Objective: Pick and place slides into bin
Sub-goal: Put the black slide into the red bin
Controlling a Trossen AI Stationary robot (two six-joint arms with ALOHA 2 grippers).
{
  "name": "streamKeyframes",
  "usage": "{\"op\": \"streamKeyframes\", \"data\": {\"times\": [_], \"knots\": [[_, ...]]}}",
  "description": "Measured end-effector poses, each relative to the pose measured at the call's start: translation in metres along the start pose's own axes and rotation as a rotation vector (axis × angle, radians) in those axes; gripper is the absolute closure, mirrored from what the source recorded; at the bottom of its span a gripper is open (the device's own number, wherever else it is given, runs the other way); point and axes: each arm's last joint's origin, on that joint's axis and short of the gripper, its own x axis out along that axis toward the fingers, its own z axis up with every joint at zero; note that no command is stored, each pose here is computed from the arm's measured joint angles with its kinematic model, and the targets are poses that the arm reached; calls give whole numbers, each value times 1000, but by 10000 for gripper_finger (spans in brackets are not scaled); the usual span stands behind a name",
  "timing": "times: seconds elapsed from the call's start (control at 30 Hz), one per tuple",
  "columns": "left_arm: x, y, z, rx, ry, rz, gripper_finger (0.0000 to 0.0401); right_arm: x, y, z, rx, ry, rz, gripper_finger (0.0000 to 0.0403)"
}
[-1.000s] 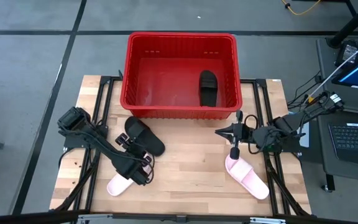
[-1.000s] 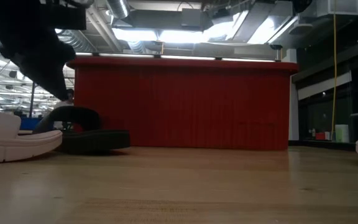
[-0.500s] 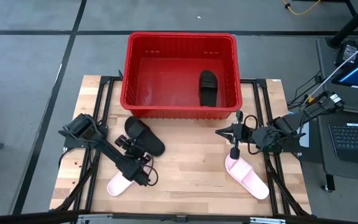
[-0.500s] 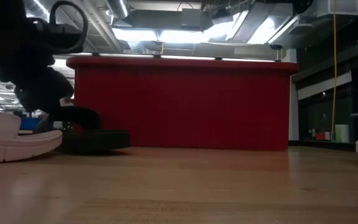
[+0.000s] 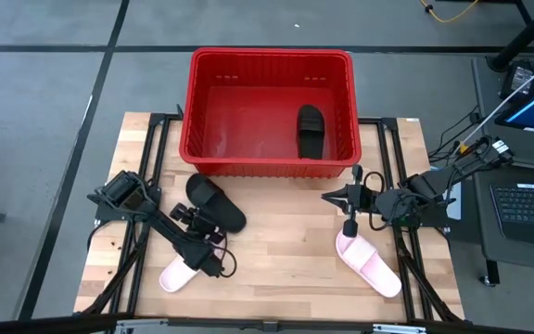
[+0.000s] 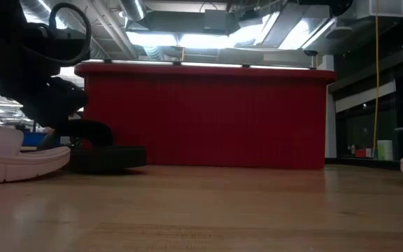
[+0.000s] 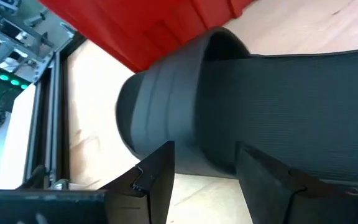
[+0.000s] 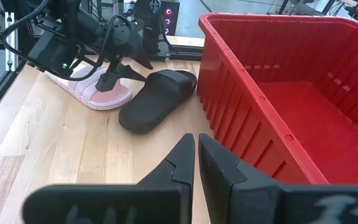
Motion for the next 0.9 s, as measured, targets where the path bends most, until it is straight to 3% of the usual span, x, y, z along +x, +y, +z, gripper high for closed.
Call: {"op": "streamKeyframes", "data": {"times": [0.17, 0.9], "knots": [[2, -2, 1, 38, 2, -12, 240, 0, 0, 0, -1, 0, 0, 377], [35, 3, 9, -4, 28, 89, 244, 0, 0, 1, 10, -4, -1, 377]]}}
